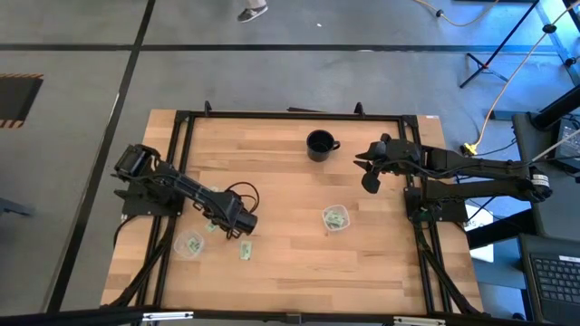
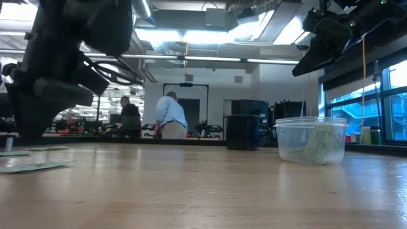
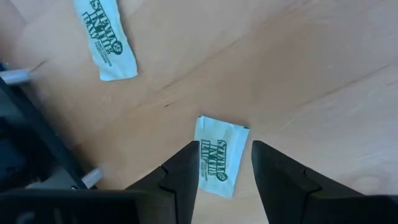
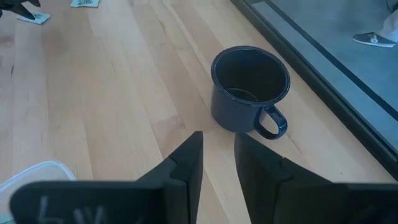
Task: Pick and place Stevia / Truvia into bins
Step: Put the middle stevia packet into the left transparent container
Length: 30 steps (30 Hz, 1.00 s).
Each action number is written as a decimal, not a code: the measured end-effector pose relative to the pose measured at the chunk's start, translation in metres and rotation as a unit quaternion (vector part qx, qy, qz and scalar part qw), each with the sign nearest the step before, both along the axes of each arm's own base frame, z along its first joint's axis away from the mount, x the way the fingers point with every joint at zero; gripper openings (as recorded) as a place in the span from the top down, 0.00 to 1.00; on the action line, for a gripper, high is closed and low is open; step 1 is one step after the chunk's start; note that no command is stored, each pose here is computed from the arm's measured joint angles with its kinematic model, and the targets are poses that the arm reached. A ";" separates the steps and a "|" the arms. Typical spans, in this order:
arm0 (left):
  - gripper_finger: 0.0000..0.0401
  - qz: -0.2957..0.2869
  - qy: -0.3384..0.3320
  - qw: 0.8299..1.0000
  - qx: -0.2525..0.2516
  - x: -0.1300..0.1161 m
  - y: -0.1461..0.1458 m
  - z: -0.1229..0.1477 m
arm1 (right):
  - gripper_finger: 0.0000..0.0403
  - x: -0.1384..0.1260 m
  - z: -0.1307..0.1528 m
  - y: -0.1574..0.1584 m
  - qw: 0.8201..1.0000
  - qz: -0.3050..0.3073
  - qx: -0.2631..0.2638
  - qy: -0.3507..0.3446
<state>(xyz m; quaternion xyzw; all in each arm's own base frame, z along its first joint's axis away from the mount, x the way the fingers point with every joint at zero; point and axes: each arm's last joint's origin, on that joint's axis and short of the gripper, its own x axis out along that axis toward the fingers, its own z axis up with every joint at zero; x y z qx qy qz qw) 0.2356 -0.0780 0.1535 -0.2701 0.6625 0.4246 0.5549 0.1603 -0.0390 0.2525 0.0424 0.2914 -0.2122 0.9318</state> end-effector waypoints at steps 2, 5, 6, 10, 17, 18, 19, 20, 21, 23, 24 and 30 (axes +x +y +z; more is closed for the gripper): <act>0.65 -0.003 -0.005 1.000 -0.002 0.001 0.000 0.000 | 0.76 0.000 0.000 0.000 1.000 0.000 0.000 0.000; 0.65 -0.003 -0.005 1.000 -0.002 0.001 0.000 0.000 | 0.76 0.000 0.000 0.000 1.000 0.000 0.000 0.000; 0.65 -0.003 -0.007 1.000 -0.002 0.001 0.000 0.000 | 0.76 0.000 0.000 0.000 1.000 0.000 0.000 0.000; 0.65 0.000 -0.018 1.000 -0.006 0.003 -0.001 -0.001 | 0.76 0.000 0.000 0.000 1.000 0.000 0.000 0.000; 0.65 -0.009 0.007 1.000 -0.003 0.004 0.002 -0.007 | 0.76 0.000 0.000 0.000 1.000 0.000 0.000 0.000; 0.65 -0.005 0.013 1.000 -0.001 0.004 0.004 -0.008 | 0.76 0.000 0.000 0.000 1.000 0.000 0.000 0.000; 0.65 -0.001 0.018 1.000 0.001 0.003 0.005 -0.008 | 0.76 0.000 0.000 0.000 1.000 0.000 0.000 0.000; 0.65 0.002 0.022 1.000 0.002 0.003 0.007 -0.007 | 0.76 0.000 0.000 0.000 1.000 0.000 0.000 0.000; 0.65 0.002 0.023 1.000 0.001 0.003 0.008 -0.007 | 0.76 0.000 0.000 0.000 1.000 0.000 0.000 0.000; 0.65 -0.006 0.021 1.000 -0.003 0.004 0.009 -0.007 | 0.76 0.000 0.000 0.000 1.000 0.000 0.000 0.000; 0.65 -0.005 0.022 1.000 -0.005 0.004 0.010 -0.007 | 0.76 0.000 0.000 0.000 1.000 0.000 0.000 0.000; 0.65 -0.002 0.017 1.000 -0.010 0.007 0.015 -0.008 | 0.76 0.000 0.000 0.000 1.000 0.000 0.000 0.001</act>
